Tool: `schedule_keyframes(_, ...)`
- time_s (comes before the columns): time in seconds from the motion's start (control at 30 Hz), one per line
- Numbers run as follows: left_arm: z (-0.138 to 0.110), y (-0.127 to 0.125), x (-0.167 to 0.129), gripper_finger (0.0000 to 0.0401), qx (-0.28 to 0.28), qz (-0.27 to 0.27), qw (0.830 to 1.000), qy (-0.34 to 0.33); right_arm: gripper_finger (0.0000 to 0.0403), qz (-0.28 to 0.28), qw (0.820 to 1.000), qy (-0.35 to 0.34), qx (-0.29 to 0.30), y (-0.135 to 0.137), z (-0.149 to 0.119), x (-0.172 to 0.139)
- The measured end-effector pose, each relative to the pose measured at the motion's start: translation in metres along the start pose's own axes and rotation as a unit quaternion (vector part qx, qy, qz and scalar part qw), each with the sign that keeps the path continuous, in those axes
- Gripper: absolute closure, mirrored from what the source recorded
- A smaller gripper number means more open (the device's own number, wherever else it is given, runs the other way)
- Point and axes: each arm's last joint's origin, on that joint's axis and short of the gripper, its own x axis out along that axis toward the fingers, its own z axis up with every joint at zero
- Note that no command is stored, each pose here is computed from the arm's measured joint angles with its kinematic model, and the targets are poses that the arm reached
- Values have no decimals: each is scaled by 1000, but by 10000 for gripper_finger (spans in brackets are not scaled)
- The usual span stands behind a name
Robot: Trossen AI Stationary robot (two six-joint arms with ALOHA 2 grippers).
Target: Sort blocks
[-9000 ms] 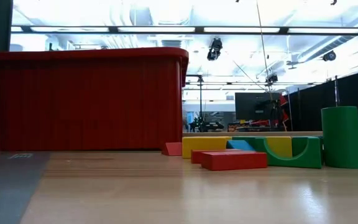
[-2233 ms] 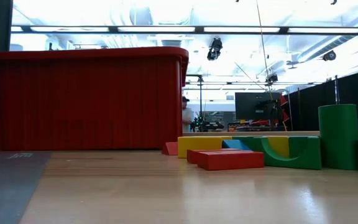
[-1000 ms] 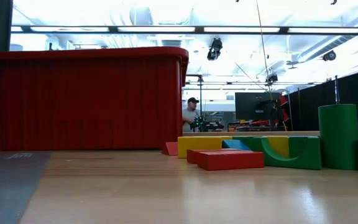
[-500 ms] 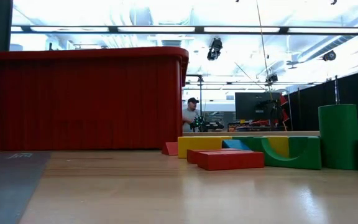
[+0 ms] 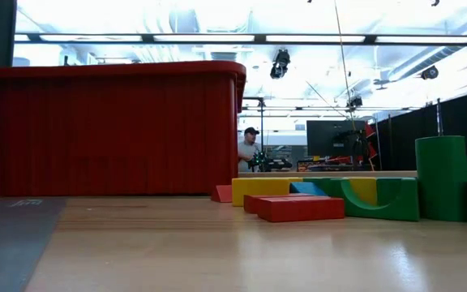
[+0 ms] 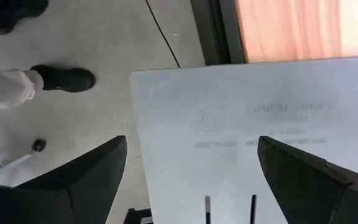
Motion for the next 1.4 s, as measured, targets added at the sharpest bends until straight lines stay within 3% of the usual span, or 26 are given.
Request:
schedule_keyframes(0.53,-1,0,0,271,-1,1,1000,5,59,34,999,-7,32,13,-15,2)
schedule_keyframes(0.8,-3,-1,2,275,-1,2,1000,9,59,31,999,12,28,17,-18,23)
schedule_keyframes(1.4,-6,-1,5,265,-4,8,1000,20,59,-29,998,43,31,7,-23,28)
